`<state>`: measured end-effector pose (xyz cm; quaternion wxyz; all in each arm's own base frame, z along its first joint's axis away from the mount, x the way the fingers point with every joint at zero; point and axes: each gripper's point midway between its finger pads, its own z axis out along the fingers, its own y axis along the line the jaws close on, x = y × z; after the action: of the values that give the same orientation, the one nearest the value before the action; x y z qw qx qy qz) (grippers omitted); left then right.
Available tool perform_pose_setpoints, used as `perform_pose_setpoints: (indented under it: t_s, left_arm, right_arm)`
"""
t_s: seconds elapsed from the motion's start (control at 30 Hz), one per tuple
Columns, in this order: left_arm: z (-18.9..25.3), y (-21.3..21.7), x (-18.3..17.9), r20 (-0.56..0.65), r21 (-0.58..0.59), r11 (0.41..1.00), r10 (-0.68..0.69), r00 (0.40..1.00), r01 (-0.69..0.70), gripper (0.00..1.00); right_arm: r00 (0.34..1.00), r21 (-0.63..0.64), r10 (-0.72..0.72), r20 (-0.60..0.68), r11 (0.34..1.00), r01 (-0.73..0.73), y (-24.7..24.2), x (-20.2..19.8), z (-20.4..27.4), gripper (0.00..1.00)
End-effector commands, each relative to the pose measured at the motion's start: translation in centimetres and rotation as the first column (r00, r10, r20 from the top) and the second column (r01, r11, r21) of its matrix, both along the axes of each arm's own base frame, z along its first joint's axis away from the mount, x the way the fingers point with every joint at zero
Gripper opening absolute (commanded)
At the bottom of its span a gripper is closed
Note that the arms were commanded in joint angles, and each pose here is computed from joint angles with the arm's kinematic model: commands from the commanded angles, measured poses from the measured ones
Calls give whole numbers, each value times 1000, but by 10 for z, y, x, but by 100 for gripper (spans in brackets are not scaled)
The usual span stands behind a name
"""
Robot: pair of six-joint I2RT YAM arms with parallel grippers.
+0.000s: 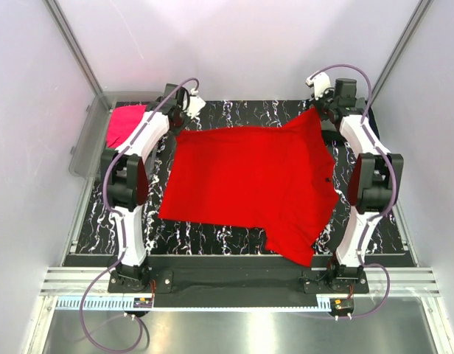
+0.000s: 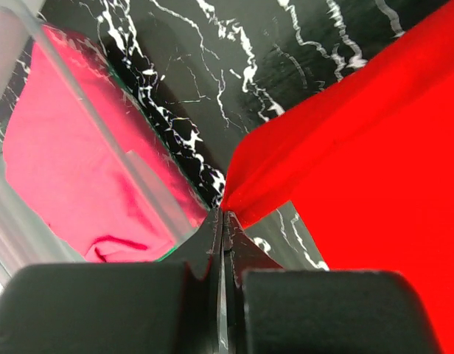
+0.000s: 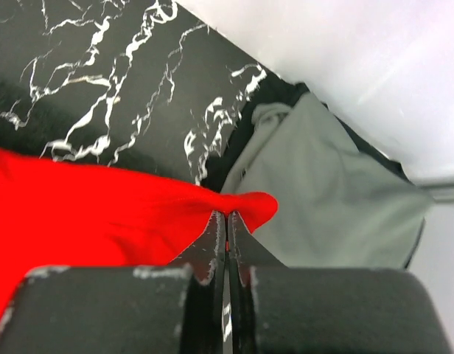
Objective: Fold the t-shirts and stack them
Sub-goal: Flatten the tshirt out
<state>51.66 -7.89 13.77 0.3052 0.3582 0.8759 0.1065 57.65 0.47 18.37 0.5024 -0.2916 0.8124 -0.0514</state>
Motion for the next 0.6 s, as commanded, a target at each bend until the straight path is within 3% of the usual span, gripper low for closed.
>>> perform_pose_setpoints:
  t_s: [0.0, 0.33, 0.57]
  left_arm:
    - [36, 15, 32, 149, 54, 998, 25, 988, -34, 0]
    - [49, 42, 50, 218, 58, 992, 101, 971, -116, 0]
    - [40, 42, 61, 214, 64, 992, 96, 972, -112, 0]
  right_arm:
    - [990, -15, 28, 136, 1000, -26, 10, 34, 36, 0]
    - [985, 25, 42, 169, 999, -47, 56, 67, 40, 0]
    - [989, 8, 24, 146, 1000, -25, 61, 85, 17, 0]
